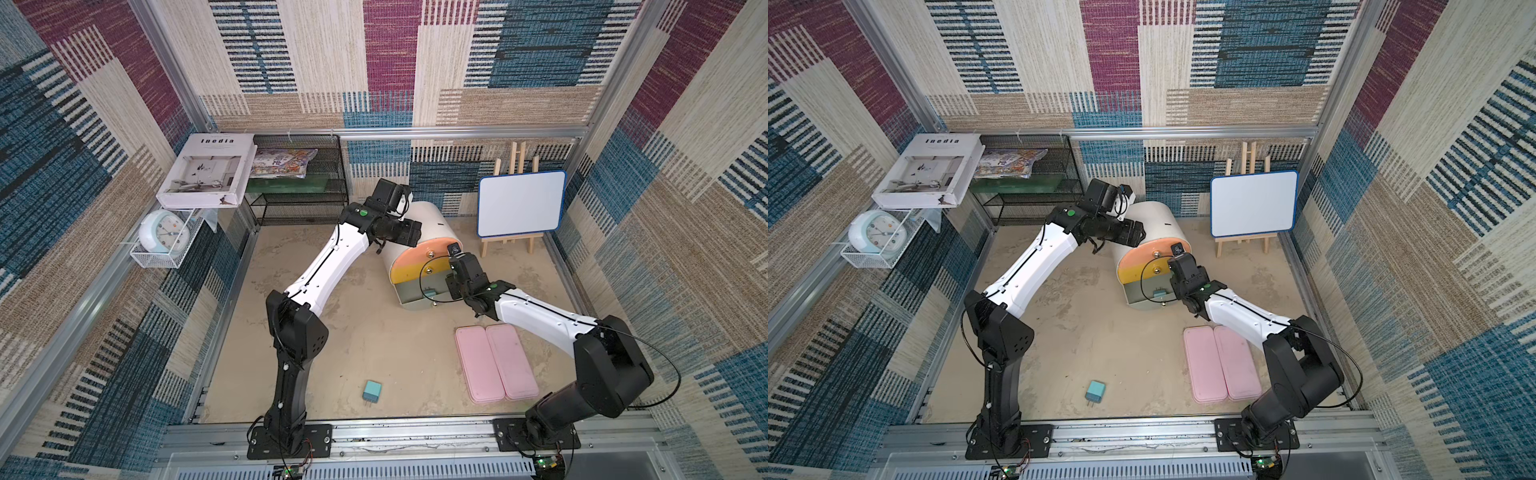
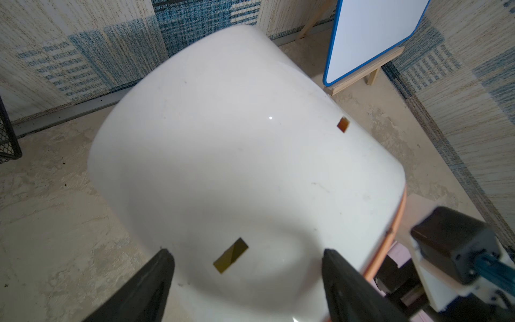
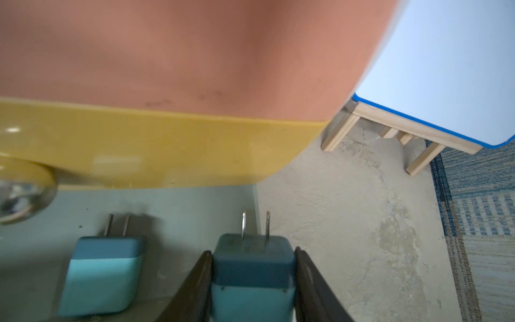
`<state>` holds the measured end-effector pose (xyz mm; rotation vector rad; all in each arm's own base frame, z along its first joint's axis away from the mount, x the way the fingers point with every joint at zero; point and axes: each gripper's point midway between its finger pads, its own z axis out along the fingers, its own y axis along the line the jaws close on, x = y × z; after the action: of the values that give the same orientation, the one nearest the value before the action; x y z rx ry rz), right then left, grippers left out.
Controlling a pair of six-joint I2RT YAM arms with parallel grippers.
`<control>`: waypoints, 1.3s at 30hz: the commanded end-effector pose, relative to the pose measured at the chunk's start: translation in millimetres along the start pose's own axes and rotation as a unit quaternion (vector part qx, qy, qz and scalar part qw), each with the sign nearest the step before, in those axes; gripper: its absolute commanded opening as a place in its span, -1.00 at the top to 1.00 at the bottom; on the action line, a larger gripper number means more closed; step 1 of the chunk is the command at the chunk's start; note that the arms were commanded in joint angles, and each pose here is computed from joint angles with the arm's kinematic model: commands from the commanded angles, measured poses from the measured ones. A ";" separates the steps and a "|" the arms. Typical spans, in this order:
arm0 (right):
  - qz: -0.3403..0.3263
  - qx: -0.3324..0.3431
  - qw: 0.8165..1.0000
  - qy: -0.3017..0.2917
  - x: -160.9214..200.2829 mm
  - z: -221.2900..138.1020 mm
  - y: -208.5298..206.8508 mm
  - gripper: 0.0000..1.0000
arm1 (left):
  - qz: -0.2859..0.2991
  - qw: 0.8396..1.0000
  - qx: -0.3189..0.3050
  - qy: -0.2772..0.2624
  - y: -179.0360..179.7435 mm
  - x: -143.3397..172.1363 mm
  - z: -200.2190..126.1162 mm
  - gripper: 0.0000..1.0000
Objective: Place the plugs into the drawer by color
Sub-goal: Place the plug in the drawer, then pick up the plug from the center of the board.
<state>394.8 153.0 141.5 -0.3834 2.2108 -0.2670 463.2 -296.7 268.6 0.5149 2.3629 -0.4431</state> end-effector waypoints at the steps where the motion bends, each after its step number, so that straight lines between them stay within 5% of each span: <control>1: 0.004 0.016 1.000 -0.008 -6.4 0.4 -5.2 -0.01 | 0.001 0.999 -0.013 0.041 6.3 20.6 1.9 -0.73; 6: 0.018 0.009 1.000 -0.016 -11.1 -14.0 -10.8 -0.42 | 0.001 0.999 -0.014 0.038 6.1 19.2 -1.0 -0.73; 10: 0.030 -0.118 0.991 -0.060 -31.7 -52.2 16.9 -0.46 | 0.001 0.999 -0.014 0.037 6.1 18.7 -0.8 -0.73; 15: -0.019 -0.364 0.922 -0.129 -23.3 -136.4 112.7 -0.44 | 0.002 0.999 -0.018 0.040 8.0 20.5 0.2 -0.73; 20: -0.118 -0.488 0.859 -0.102 40.3 -195.4 221.9 -0.40 | 0.003 0.999 -0.023 0.041 10.5 21.7 1.8 -0.73; 30: -0.230 -0.559 0.796 -0.030 115.8 -213.2 308.2 -0.41 | -0.001 0.999 -0.019 0.043 9.2 22.7 2.4 -0.73; 39: -0.257 -0.554 0.791 0.023 142.0 -196.5 322.1 -0.48 | 0.000 0.999 -0.017 0.042 8.3 21.7 0.5 -0.73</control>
<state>102.2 413.4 61.7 -1.5928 2.0210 0.8164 464.0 -295.8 268.3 0.5083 2.3620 -0.4434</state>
